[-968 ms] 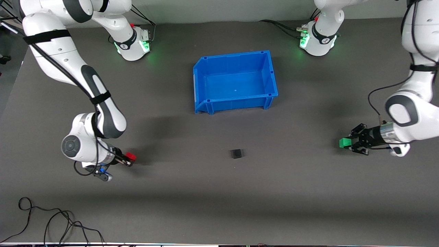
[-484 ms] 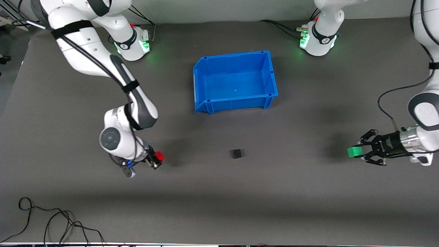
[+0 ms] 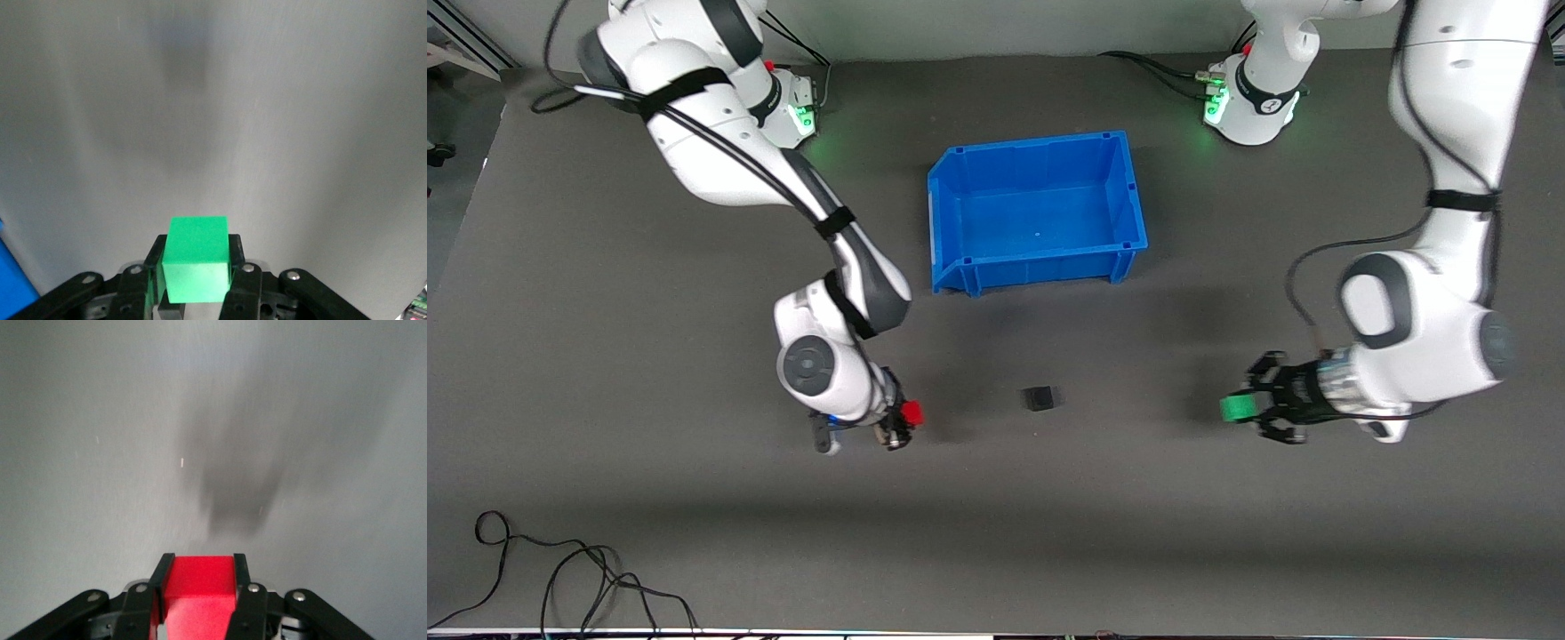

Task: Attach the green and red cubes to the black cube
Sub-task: 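Carry the red and green cubes toward the black cube with both grippers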

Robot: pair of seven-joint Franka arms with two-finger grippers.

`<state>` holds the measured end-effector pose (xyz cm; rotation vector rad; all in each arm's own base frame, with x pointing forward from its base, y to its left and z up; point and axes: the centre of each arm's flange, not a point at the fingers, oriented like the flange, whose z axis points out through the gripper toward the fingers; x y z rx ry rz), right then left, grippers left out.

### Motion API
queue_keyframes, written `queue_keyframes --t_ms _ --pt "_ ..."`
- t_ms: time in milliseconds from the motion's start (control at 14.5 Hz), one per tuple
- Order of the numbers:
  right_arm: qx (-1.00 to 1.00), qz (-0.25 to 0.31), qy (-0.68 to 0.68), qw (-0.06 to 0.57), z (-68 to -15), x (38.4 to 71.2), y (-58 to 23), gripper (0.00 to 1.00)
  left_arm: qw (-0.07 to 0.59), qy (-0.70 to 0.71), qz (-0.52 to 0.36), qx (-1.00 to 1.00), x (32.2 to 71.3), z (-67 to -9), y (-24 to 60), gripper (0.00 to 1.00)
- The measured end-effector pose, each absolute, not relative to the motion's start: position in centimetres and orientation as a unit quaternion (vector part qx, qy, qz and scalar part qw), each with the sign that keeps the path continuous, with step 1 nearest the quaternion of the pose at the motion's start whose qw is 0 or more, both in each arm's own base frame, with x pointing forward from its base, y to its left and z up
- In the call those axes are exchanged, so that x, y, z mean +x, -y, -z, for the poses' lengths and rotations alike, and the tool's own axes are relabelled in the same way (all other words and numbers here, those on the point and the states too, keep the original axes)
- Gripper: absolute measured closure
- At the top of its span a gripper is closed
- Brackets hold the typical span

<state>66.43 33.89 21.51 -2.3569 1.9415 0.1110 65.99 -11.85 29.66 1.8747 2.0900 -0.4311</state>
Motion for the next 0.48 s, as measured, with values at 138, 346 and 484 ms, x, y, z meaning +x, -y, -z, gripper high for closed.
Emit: queue_keyframes --t_ms 138,346,484 --pt "-0.756 -0.04 -0.652 0.042 -20.5 66.0 -36.1 0.61 0.152 -0.734 0.142 0.647 65.5 -29.0 16.5 0.63" --pt "-0.738 -0.042 -0.672 0.045 -19.7 65.0 -39.5 0.61 0.154 -0.737 0.129 0.646 64.2 -26.5 23.1 0.63" --pt "-0.732 -0.044 -0.678 0.046 -19.2 64.0 -41.8 0.61 0.156 -0.736 0.121 0.648 63.1 -24.5 26.7 0.63"
